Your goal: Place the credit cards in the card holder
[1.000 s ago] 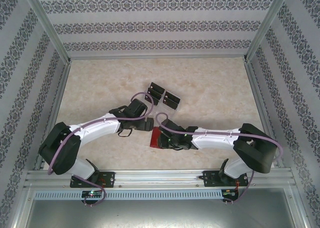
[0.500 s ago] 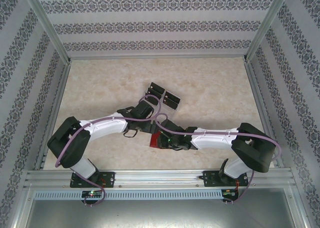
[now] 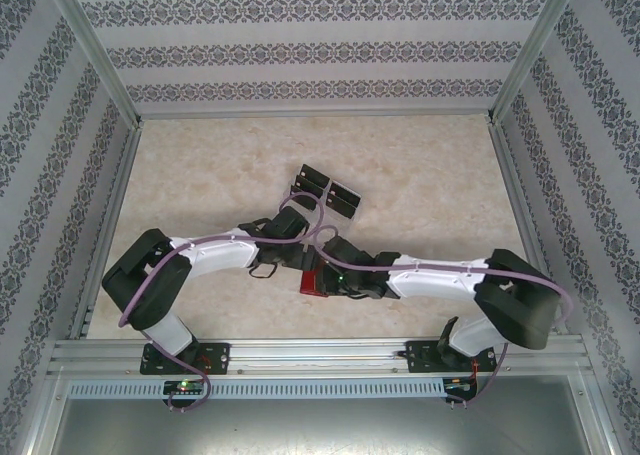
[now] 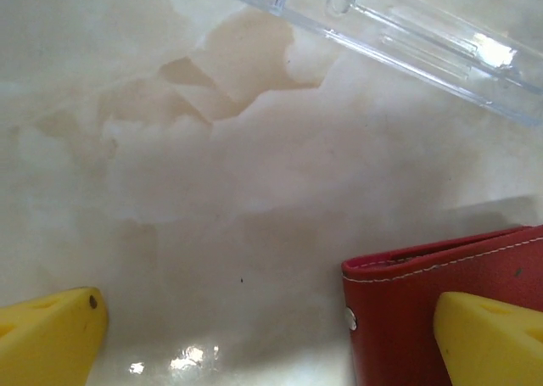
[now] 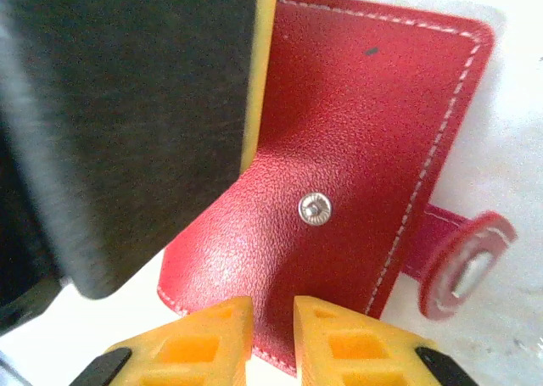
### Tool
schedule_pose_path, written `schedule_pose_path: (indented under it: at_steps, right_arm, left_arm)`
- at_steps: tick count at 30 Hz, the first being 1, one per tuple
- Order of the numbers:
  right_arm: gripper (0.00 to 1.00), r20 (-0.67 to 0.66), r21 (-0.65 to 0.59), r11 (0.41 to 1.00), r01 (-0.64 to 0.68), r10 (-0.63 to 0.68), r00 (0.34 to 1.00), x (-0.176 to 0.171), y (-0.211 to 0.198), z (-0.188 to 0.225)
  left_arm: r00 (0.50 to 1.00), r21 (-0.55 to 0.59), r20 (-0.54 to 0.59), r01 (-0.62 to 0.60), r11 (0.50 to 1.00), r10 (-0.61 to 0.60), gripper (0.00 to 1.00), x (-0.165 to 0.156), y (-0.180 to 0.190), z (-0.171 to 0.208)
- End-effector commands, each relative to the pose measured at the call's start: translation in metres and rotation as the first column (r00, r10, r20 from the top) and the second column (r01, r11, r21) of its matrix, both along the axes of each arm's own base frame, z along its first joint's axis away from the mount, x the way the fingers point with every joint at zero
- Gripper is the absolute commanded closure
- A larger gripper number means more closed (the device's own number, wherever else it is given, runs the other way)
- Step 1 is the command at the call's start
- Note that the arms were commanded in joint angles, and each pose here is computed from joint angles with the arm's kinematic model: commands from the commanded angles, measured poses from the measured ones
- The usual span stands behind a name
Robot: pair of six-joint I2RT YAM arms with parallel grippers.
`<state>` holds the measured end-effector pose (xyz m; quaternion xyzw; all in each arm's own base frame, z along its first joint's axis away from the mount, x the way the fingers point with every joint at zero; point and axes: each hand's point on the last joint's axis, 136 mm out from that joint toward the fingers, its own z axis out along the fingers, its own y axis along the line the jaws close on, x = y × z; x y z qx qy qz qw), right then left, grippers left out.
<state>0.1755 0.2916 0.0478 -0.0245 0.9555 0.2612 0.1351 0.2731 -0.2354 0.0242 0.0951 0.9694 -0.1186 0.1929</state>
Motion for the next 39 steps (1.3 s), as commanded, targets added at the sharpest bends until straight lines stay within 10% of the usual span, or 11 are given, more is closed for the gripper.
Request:
schedule_pose_path:
  at_steps: [1, 16, 39]
  right_arm:
    - [0.77, 0.055, 0.003, 1.000, 0.021, -0.021, 0.998, 0.007, -0.014, 0.026]
    - [0.57, 0.050, -0.166, 0.985, 0.054, -0.046, 0.998, 0.020, -0.051, 0.031]
    - [0.68, 0.021, -0.311, 0.950, 0.003, 0.003, 1.000, 0.037, -0.040, 0.012]
  left_arm:
    - [0.998, 0.075, -0.044, -0.050, 0.996, 0.053, 0.00, -0.017, 0.019, -0.020]
    - [0.989, 0.058, -0.045, -0.141, 0.988, 0.144, 0.00, -0.040, 0.027, -0.026]
    - [0.991, 0.042, -0.043, -0.125, 0.991, 0.127, 0.00, -0.039, 0.022, -0.030]
